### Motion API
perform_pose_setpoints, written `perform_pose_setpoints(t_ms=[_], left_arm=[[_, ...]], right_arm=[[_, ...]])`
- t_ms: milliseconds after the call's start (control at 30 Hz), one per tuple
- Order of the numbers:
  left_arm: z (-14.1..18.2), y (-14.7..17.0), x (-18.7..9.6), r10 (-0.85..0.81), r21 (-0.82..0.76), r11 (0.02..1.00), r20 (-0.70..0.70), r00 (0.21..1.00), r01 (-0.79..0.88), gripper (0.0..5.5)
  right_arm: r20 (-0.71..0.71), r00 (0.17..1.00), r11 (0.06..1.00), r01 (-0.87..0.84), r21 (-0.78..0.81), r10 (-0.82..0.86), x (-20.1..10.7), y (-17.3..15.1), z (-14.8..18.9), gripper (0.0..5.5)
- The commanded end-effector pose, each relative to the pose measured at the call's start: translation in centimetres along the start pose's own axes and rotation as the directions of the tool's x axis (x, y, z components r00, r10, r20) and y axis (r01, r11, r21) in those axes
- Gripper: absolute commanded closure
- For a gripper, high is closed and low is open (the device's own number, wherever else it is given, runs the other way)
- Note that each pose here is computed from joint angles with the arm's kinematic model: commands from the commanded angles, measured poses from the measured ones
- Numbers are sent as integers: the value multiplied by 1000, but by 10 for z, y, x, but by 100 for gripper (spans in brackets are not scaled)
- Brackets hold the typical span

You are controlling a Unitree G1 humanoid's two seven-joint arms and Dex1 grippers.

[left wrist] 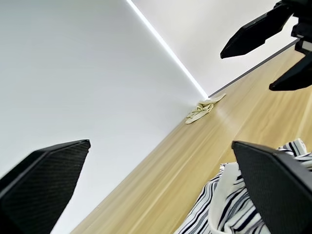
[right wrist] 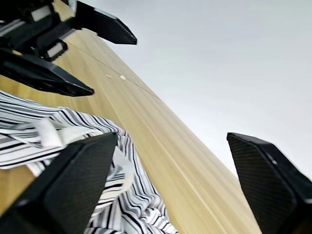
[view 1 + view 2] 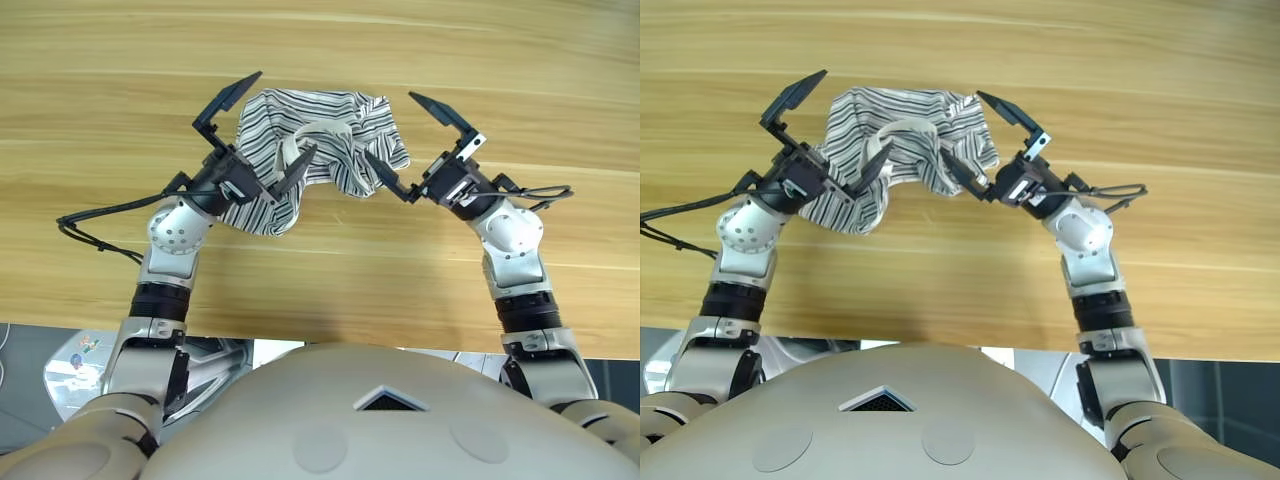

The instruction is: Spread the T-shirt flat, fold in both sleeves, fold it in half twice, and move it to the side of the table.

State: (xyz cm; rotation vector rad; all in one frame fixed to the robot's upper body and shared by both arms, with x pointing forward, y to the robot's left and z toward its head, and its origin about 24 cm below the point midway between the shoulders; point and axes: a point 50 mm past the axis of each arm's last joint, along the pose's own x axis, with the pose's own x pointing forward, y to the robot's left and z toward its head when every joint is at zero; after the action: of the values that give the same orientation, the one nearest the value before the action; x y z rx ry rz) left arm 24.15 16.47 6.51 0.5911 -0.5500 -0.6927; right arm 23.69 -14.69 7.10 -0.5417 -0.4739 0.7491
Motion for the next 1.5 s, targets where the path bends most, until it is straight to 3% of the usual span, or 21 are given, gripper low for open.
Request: perform_pose_setpoints(t_ms=[33,300,1500], left_arm=[[-8,8,6,13,18,1000,-30,999,-12,10],[-18,26,7,93,67,994,-71,993,-88,10],[-19,13,14,75,67,995,-65,995,-70,10]], right_arm=[[-45,998,998,49,-44,-51,5,-8,-7,136],[-90,988,989,115,-96,-124,11,-14,-15,136],[-158,987,988,-5,-156,-20,9,3,-26,136]])
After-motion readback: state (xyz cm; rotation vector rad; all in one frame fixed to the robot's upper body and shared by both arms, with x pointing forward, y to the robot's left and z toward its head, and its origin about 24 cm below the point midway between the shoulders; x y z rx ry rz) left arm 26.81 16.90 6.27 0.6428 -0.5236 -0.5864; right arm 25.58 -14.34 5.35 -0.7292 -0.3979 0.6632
